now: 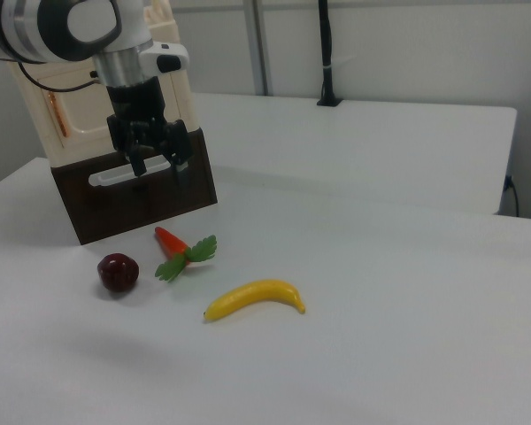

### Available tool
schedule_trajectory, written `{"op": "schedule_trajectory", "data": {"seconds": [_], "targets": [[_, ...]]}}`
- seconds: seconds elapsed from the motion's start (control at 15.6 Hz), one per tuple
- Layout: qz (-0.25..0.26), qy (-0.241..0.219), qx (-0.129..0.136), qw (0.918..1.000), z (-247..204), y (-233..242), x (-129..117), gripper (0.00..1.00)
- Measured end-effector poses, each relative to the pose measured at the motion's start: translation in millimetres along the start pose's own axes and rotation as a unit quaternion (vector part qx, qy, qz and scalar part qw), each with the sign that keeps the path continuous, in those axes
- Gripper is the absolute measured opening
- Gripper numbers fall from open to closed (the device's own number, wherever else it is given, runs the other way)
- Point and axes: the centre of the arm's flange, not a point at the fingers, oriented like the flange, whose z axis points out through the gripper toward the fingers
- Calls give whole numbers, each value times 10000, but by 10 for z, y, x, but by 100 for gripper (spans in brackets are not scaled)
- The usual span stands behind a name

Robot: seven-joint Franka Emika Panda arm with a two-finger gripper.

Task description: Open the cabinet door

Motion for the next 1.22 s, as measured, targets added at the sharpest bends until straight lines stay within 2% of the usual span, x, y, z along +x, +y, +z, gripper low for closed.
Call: {"op": "schedule_trajectory", "data": {"seconds": [0.83, 1.22], "targets": [[-29, 93, 2, 10000, -79, -27, 6, 100], [-261, 256, 13, 9993, -217, -297, 4, 100]]}}
